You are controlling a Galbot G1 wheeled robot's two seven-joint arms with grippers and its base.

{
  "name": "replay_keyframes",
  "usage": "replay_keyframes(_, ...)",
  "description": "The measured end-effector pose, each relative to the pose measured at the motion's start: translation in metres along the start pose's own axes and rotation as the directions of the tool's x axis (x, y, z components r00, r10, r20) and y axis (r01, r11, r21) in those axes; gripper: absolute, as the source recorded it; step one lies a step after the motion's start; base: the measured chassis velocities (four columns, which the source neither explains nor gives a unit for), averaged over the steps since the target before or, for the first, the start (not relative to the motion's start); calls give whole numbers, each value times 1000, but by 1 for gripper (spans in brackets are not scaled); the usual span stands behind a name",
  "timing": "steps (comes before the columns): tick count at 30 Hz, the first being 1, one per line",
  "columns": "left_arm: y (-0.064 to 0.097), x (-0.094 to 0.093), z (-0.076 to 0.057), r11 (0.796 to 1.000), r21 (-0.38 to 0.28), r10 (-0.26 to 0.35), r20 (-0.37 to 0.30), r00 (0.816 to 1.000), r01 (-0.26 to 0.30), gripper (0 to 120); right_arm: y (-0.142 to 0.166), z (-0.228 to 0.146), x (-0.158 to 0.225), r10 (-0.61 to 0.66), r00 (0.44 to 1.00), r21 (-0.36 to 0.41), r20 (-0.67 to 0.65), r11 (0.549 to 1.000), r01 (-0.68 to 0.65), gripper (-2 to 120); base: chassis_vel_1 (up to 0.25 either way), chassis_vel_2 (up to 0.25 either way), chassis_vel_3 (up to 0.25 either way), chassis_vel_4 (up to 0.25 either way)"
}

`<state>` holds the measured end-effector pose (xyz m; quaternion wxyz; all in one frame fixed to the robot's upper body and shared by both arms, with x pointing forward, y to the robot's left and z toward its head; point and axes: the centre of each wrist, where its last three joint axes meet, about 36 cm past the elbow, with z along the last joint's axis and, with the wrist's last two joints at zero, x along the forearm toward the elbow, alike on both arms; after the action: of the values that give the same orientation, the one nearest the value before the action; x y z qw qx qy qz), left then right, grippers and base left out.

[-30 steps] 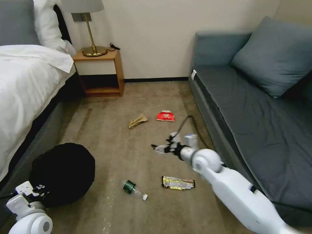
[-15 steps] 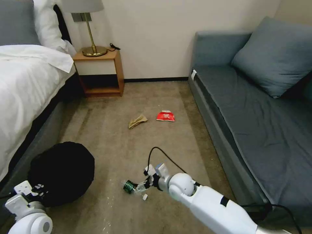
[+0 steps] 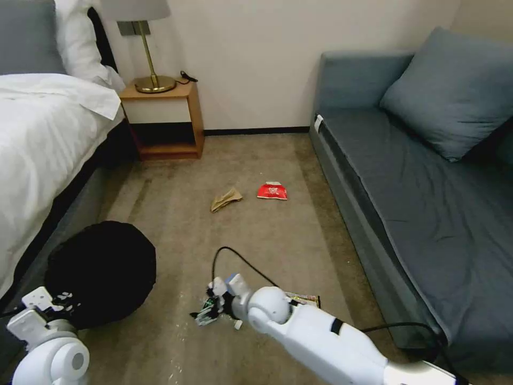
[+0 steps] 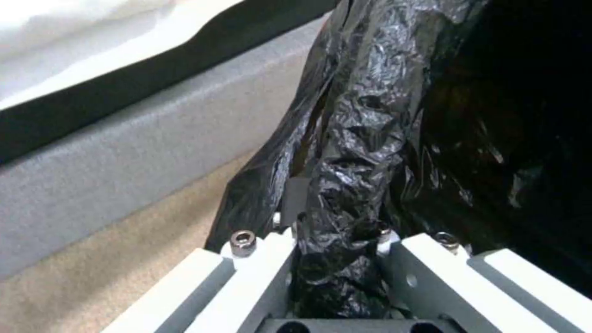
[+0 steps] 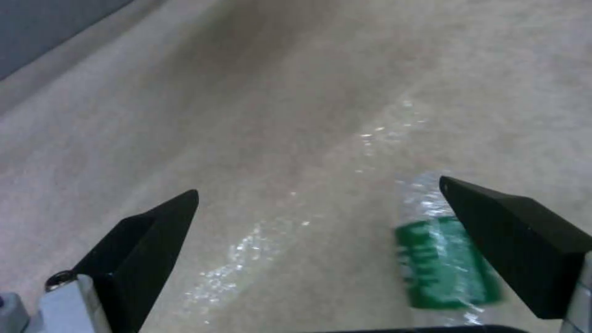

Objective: Pick up the trash bin, then pick up the garbage on the floor and place it into the trash bin.

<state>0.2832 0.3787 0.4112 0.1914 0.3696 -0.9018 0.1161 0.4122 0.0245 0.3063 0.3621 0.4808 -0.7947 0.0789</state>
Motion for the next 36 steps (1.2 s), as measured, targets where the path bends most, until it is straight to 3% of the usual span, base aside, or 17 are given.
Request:
replay_keyframes(8,-6,9,-13,998,54,22,5,1000,-22,0,8,4,-25,8,999,39,-41,999,-6,100,0,0,0,0)
replay_keyframes(15,-11,18,-23,997,61,40,14,999,-41,0,1,11,-34,42,998,78,-57,996,-37,100,0,0,0,0)
replay_keyframes(36,-11,27,-18,997,62,55,3,998,-55,0,-41,40,-45,137,985,125,-108,984,-124,100,0,0,0,0)
